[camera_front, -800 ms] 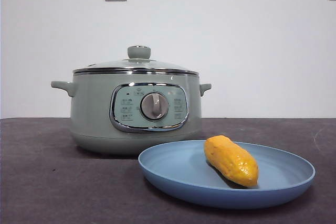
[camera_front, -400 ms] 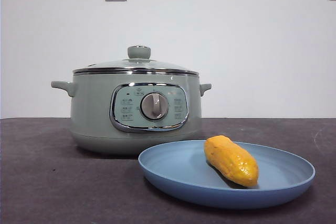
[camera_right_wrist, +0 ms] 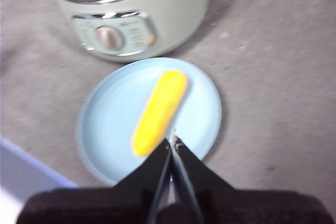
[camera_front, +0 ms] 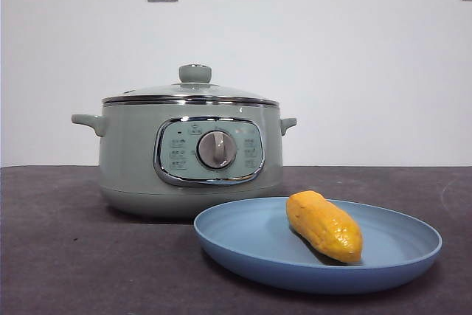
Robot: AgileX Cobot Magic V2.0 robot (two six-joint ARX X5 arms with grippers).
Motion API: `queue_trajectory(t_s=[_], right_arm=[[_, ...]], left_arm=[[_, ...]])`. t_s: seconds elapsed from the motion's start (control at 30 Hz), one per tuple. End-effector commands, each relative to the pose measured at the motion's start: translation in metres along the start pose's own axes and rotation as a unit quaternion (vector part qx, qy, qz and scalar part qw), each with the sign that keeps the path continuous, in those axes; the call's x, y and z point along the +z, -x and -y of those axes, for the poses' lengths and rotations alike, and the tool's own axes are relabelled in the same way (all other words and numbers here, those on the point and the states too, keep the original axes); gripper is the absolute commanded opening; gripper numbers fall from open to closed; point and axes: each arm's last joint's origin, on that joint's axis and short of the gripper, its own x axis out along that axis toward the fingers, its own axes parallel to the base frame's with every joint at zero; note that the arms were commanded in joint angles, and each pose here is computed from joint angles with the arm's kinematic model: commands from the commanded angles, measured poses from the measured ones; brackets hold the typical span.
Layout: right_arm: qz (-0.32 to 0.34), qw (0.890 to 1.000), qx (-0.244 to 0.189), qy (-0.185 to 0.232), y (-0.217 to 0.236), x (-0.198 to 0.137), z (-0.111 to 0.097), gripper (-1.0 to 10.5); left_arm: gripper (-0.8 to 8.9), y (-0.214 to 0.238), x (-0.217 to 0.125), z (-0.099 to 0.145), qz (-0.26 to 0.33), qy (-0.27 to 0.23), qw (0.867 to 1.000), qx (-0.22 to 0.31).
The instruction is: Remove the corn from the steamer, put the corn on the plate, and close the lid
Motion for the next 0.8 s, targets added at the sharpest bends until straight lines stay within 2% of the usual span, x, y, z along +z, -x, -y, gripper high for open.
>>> queue_trajectory(t_s=[0.03,0.13,0.27,0.4,0.5,0.67,0.8], right_arm=[[0.029,0.998,-0.063,-0.003,-0.001,0.003,0.007,0.0],[0.056,0.994,-0.095,-0.024,-0.004,0.007,0.016,0.0],[0.117,0.982,-0.143,-0.050,-0.013,0.003,0.032,0.0],[0.193,0.973,-0.121,-0.037,-0.026,-0.015,0.046,0.0],[0.241,0.961,-0.132,-0.037,-0.033,-0.033,0.055,0.0],[0.264,0.947,-0.176,-0.045,-0.037,-0.056,0.065,0.0],[0.270,0.939,-0.209,-0.034,-0.038,-0.069,0.070,0.0]], left_arm=[[-0.04,-0.001,-0.004,0.000,-0.004,0.004,1.000,-0.001],[-0.04,-0.001,-0.004,0.000,-0.004,0.004,1.000,-0.001],[-0.04,-0.001,-0.004,0.000,-0.004,0.004,1.000,-0.001],[-0.04,-0.001,-0.004,0.000,-0.004,0.004,1.000,-0.001],[-0.04,-0.001,-0.004,0.000,-0.004,0.004,1.000,-0.001],[-0.04,-0.001,-0.004,0.000,-0.004,0.004,1.000,-0.001],[-0.04,-0.001,-0.004,0.000,-0.004,0.004,1.000,-0.001]])
